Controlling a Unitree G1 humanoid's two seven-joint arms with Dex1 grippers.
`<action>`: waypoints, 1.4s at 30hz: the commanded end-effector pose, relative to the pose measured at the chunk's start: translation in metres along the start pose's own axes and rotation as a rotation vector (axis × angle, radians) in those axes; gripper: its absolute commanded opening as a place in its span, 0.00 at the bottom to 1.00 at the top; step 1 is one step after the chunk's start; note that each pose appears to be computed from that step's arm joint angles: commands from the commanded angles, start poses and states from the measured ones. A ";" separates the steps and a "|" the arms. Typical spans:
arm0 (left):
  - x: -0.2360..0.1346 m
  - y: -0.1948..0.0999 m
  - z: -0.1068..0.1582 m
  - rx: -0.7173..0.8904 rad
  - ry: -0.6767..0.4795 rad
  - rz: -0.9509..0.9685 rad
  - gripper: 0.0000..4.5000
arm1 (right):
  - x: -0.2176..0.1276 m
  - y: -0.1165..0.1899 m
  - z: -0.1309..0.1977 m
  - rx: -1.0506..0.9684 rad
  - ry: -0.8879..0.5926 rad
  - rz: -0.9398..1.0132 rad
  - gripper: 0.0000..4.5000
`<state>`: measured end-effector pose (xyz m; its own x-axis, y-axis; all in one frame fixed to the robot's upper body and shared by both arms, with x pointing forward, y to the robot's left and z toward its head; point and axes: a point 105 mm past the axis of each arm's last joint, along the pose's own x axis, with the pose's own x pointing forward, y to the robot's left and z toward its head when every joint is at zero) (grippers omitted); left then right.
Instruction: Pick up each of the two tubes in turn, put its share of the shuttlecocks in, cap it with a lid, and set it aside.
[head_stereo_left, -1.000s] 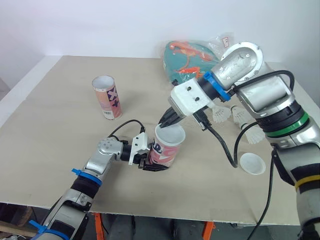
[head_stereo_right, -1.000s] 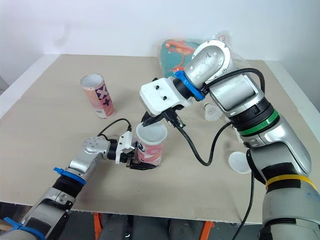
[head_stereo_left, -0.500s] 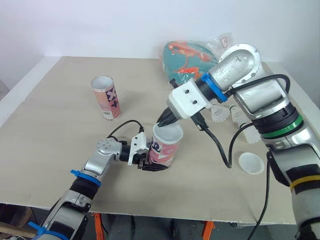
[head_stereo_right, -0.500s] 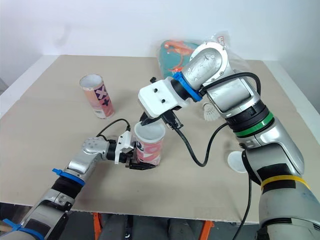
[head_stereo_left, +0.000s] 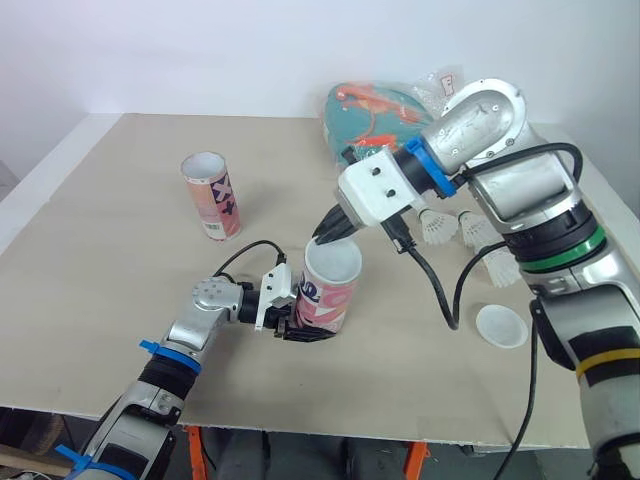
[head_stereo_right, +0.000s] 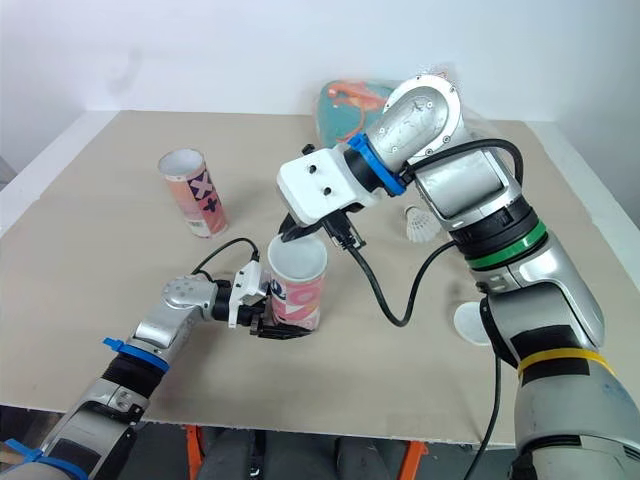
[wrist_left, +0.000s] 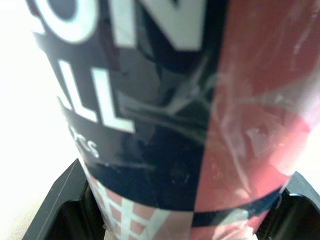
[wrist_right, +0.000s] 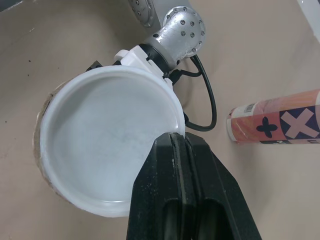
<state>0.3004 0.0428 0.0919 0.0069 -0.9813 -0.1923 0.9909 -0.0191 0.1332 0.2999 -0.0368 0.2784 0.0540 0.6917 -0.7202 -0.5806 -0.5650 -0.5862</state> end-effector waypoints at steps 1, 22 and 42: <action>-0.001 -0.011 -0.023 -0.079 0.066 -0.029 0.70 | -0.010 0.008 0.006 -0.039 0.017 0.031 0.02; -0.003 -0.013 -0.025 -0.092 0.062 -0.006 0.70 | 0.010 0.028 0.002 -0.021 -0.019 0.122 0.12; 0.000 -0.011 -0.024 -0.080 0.059 -0.017 0.70 | -0.035 0.011 0.019 0.251 -0.232 -0.021 0.69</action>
<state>0.2975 0.0427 0.0902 0.0103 -0.9818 -0.1898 0.9909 -0.0154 0.1334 0.2880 -0.0581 0.2986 -0.0548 0.8123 -0.5807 -0.7909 -0.3903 -0.4713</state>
